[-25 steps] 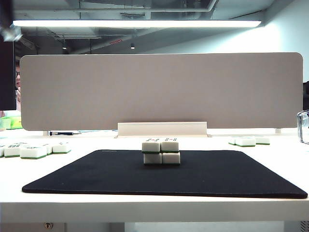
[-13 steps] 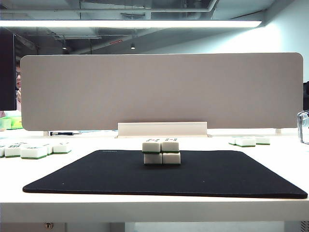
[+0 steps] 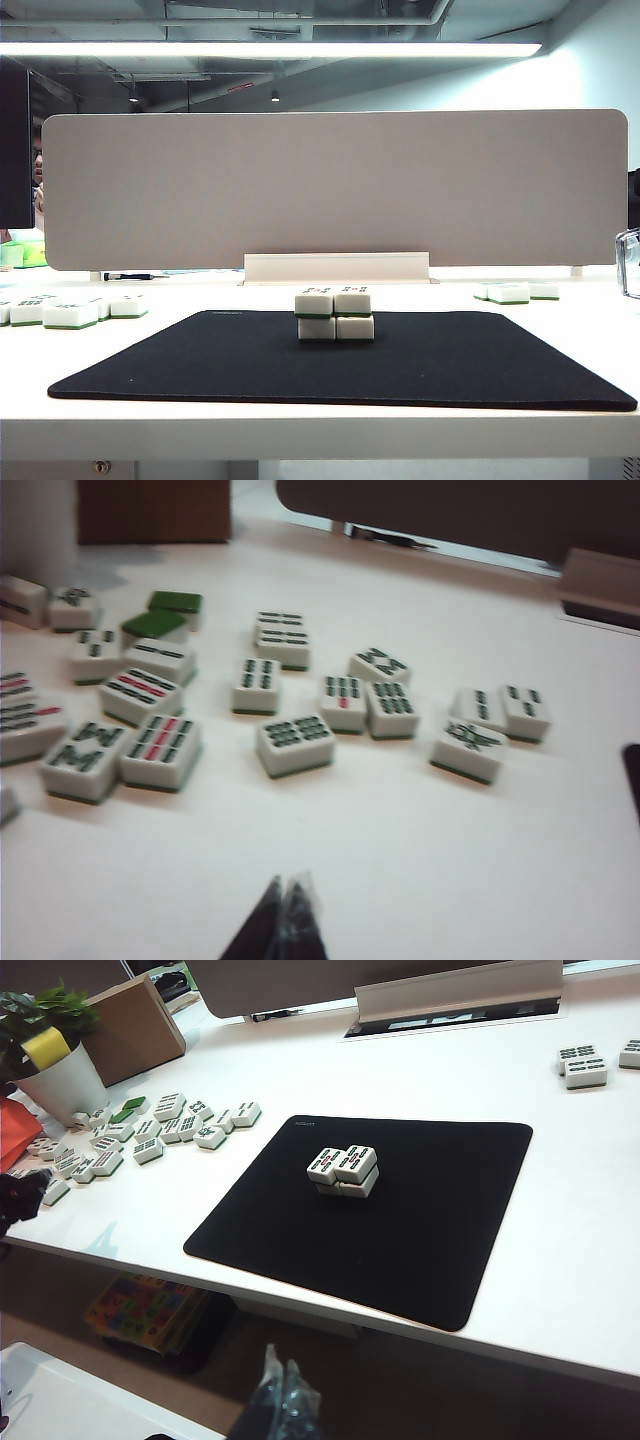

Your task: Arrange four mahjong tiles into a neat stack, creating two layers of paired tiles.

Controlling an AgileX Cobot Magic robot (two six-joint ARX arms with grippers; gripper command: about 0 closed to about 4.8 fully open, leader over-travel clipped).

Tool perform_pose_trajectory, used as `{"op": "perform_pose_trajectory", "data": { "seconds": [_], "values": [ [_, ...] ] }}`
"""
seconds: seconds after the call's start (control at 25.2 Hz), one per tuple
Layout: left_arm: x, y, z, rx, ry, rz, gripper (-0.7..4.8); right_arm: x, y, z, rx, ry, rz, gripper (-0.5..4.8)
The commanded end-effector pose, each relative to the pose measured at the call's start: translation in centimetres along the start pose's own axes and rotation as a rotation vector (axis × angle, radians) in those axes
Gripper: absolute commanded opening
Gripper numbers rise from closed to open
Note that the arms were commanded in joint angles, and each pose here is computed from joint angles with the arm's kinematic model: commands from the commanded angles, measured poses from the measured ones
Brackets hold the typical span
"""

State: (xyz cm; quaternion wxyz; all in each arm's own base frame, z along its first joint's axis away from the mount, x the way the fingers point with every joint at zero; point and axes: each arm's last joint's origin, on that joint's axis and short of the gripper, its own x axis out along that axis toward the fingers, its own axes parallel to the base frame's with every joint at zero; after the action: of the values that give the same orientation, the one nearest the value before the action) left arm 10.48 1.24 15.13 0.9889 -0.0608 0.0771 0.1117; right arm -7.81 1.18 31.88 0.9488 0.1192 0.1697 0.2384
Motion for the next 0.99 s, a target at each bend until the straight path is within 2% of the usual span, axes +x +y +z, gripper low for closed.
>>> {"op": "perform_pose_trajectory", "data": {
  "seconds": [0.04, 0.16, 0.32, 0.48, 0.99],
  "values": [
    [-0.3, -0.1, -0.3, 0.023, 0.025, -0.051, -0.06, -0.3, 0.1, -0.1, -0.014, -0.025, 0.004, -0.01],
    [-0.6, -0.2, -0.4, 0.037, 0.024, -0.065, -0.06, -0.3, 0.1, -0.1, -0.014, -0.025, 0.004, -0.01],
    [-1.0, -0.5, -0.7, 0.105, 0.027, -0.121, -0.06, -0.3, 0.1, -0.1, -0.014, -0.025, 0.004, -0.01],
    [-1.0, -0.9, -0.7, 0.140, 0.026, -0.156, -0.06, -0.3, 0.1, -0.1, -0.014, -0.025, 0.003, -0.01],
    [-1.1, -1.1, -0.7, 0.133, 0.023, -0.184, -0.06, -0.3, 0.1, -0.1, -0.014, -0.025, 0.004, -0.01]
  ]
}}
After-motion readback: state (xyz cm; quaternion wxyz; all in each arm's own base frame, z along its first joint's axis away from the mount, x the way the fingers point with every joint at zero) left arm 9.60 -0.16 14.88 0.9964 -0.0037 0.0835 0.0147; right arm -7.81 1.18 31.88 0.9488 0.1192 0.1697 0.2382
